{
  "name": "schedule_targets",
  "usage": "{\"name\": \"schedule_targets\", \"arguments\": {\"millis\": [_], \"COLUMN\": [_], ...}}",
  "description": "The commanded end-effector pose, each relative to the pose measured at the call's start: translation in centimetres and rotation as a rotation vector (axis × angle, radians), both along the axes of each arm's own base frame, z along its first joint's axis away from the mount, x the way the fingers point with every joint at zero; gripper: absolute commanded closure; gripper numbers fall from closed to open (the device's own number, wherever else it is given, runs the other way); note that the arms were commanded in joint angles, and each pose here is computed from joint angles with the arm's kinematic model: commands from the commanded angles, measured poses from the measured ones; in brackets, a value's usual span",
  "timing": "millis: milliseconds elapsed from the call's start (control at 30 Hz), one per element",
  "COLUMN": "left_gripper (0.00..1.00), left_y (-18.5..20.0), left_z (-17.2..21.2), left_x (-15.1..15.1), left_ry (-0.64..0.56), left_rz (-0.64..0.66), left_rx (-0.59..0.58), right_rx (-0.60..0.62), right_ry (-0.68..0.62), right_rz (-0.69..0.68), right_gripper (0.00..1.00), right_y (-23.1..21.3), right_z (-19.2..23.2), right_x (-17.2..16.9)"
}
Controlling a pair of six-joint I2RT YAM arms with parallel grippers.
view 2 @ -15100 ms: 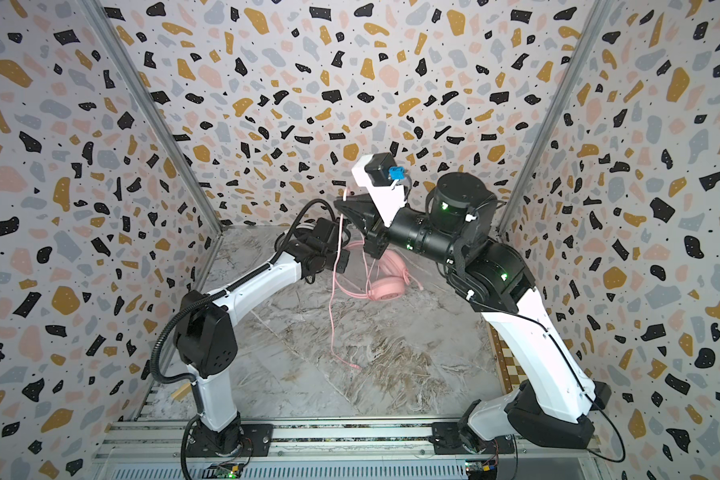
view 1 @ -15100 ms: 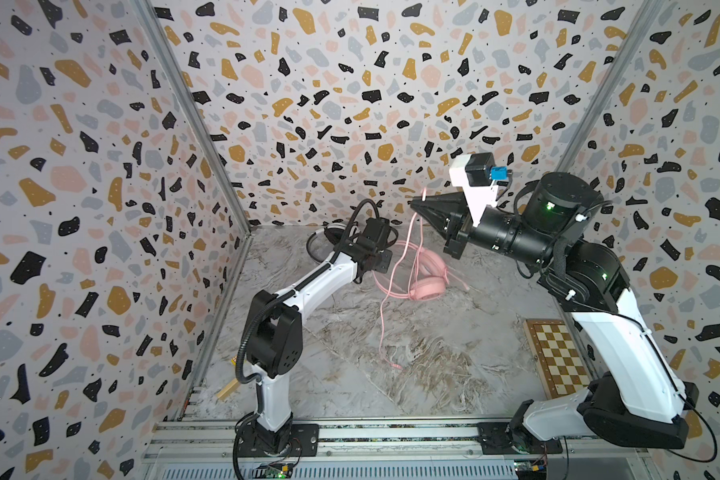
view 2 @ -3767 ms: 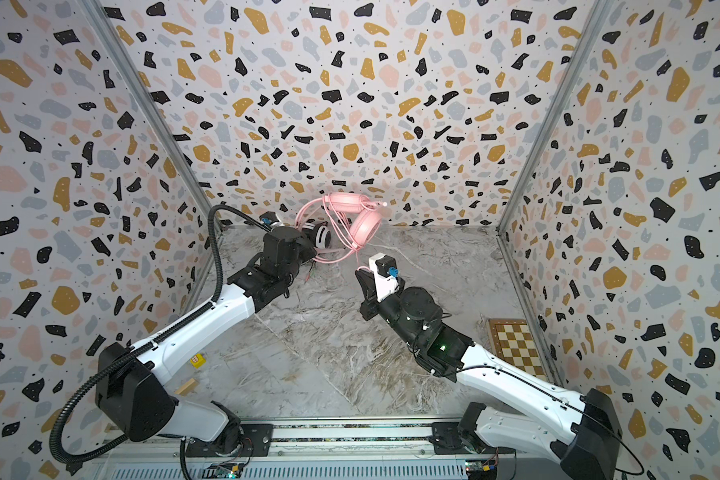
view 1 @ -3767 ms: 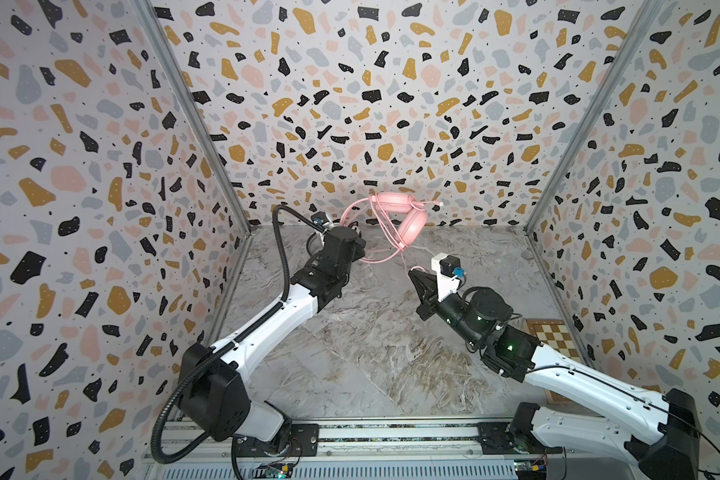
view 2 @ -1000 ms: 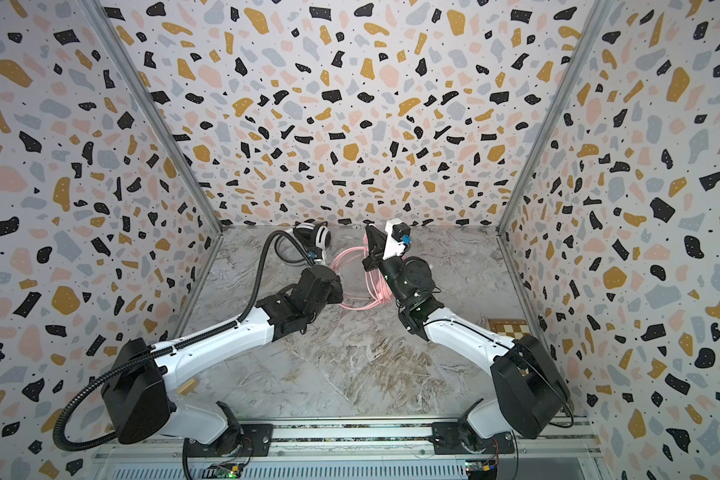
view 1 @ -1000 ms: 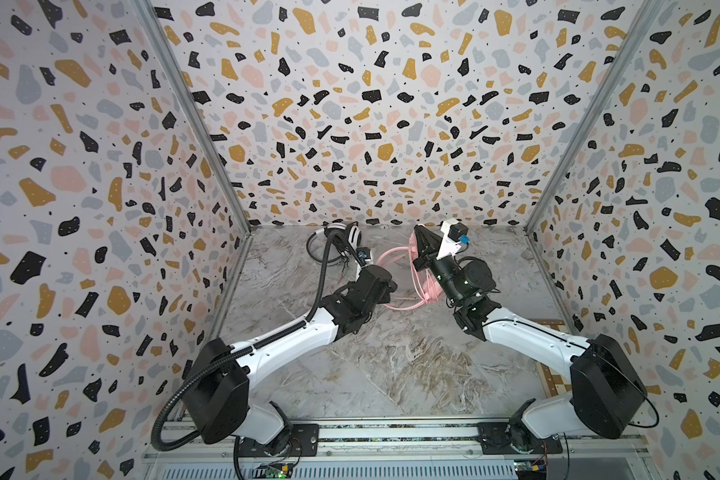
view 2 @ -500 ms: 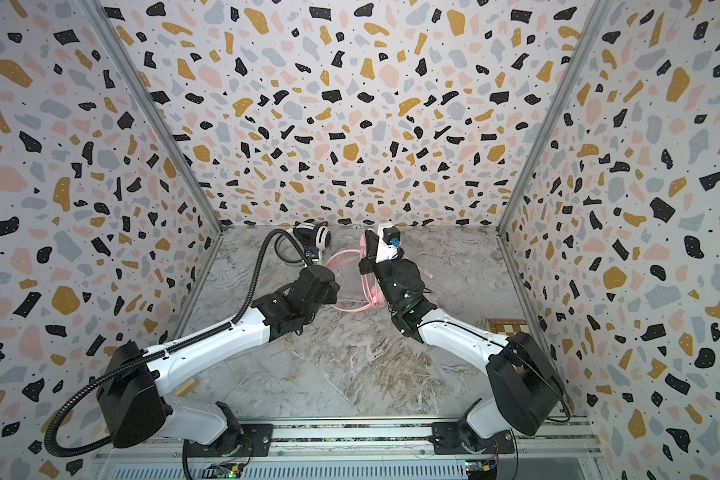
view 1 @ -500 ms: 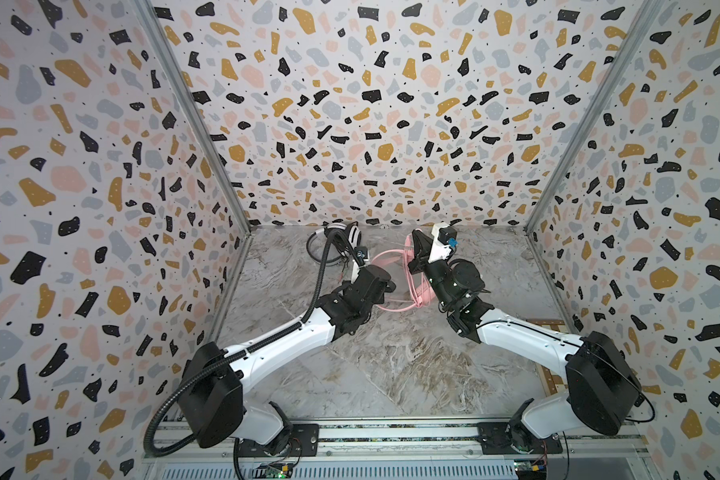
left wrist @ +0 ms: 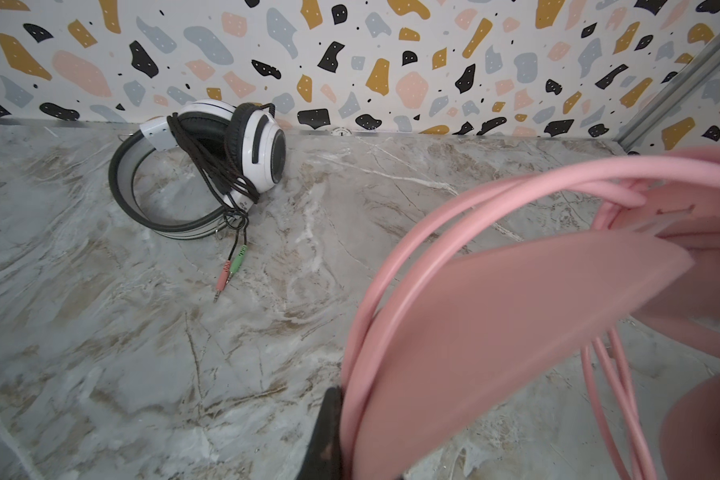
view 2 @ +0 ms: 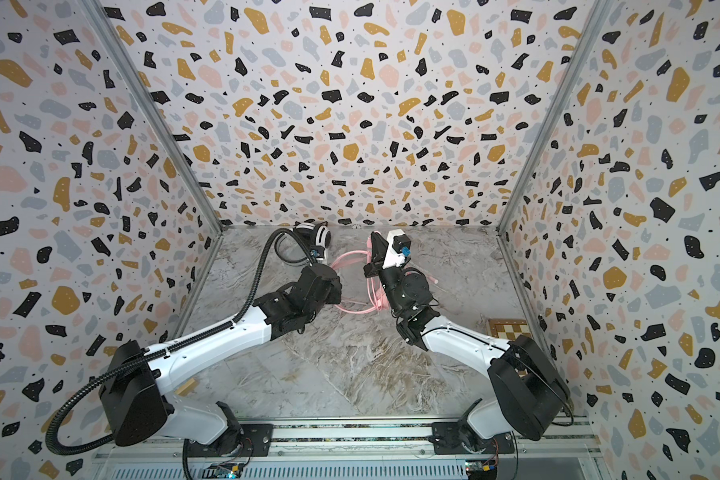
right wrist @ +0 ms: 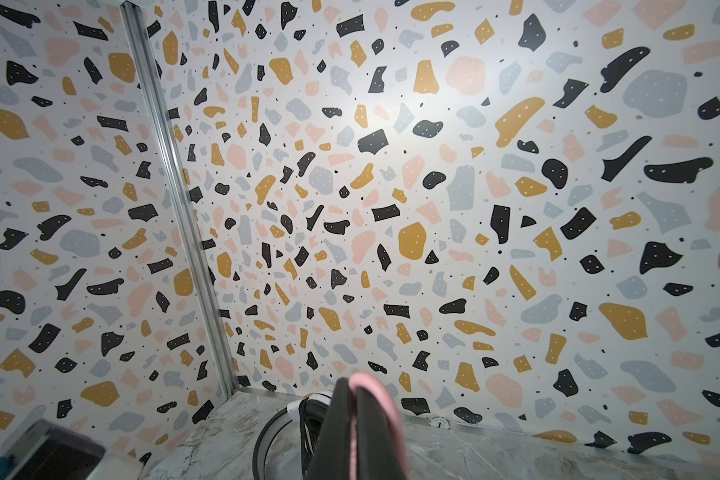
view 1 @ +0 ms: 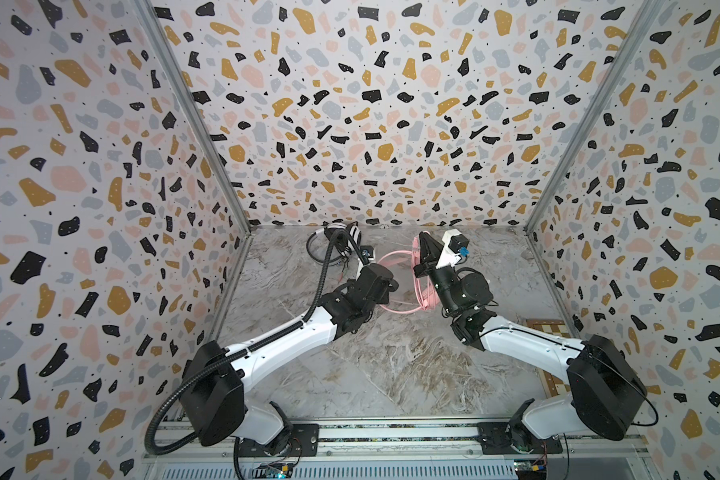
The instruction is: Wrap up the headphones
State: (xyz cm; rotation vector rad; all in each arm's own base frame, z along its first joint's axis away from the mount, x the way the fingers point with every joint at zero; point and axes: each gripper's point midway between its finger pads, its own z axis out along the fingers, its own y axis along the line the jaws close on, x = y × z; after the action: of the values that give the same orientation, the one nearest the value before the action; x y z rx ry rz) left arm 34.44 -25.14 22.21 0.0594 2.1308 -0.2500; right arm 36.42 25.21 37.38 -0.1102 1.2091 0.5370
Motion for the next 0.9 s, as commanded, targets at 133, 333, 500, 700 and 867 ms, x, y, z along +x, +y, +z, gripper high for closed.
{"name": "schedule_targets", "arguments": {"millis": [133,333,500,700,867], "left_gripper": [1.00,1.00,1.00,1.00,1.00], "left_y": [-1.8,-1.3,-0.5,-0.4,-0.2], "left_z": [4.2,5.2,5.8,6.5,6.5], "left_x": [-0.3,0.0,0.5,1.3,1.5], "left_ry": [-0.075,-0.107,-0.132,-0.147,-0.146], "left_rz": [-0.061,-0.035,0.000,0.014,0.022], "left_rx": [-0.065,-0.049,-0.025,-0.024,-0.020], "right_rx": [0.025,-0.114,-0.200,-0.282,-0.344], "right_ry": [-0.027,0.111,0.239,0.405,0.472], "right_rz": [-0.047,0.013,0.029,0.096,0.128], "right_gripper": [1.00,1.00,0.95,0.80,0.55], "right_y": [0.1,2.4,2.2,3.2,3.7], "right_z": [1.9,-1.1,-3.3,-4.5,-3.8], "right_x": [1.5,2.3,1.9,1.5,1.3]}}
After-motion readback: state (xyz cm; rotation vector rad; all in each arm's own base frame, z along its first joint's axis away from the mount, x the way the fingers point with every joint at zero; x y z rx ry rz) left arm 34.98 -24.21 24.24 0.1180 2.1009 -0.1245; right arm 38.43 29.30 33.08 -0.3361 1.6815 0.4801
